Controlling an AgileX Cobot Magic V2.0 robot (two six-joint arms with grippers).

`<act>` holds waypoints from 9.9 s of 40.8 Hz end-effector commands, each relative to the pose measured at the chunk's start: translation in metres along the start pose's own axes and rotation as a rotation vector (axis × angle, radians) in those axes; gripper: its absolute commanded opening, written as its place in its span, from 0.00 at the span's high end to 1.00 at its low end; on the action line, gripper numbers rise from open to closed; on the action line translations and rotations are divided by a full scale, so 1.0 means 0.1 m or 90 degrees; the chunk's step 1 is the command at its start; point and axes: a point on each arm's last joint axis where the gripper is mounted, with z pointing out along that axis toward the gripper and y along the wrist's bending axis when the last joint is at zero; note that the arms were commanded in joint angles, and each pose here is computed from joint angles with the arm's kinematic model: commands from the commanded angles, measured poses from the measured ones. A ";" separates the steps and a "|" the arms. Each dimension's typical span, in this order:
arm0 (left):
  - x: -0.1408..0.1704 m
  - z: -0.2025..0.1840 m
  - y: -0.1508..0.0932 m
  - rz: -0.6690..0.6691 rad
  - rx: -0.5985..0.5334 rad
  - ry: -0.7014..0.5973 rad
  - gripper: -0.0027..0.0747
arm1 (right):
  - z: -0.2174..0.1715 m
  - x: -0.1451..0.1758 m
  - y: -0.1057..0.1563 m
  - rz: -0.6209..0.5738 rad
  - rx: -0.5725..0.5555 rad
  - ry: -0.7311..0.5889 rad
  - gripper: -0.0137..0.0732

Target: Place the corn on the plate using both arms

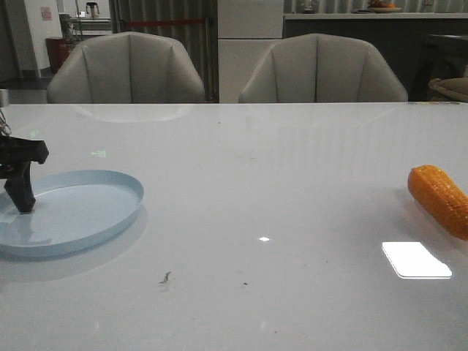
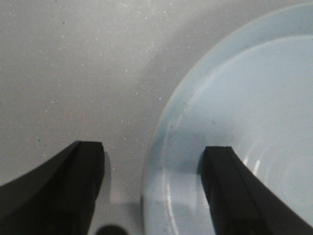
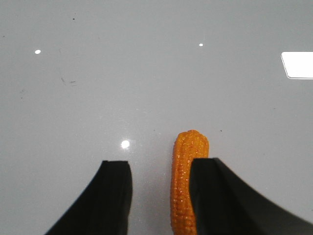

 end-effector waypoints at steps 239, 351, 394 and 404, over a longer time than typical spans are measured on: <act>1.01 -1.86 0.03 0.067 0.004 -0.598 0.41 | 1.59 -0.15 -0.35 0.052 0.093 0.306 0.38; 1.02 -1.86 0.03 0.067 0.004 -0.593 0.41 | 1.78 -0.21 1.91 -0.330 -0.212 0.423 0.49; 1.04 -1.83 0.02 0.069 0.007 -0.566 0.41 | 1.18 -1.48 1.64 -0.183 -0.215 0.266 0.20; 1.04 -1.83 0.02 0.069 0.007 -0.568 0.41 | 0.68 -1.92 1.12 -0.135 -0.164 0.178 0.20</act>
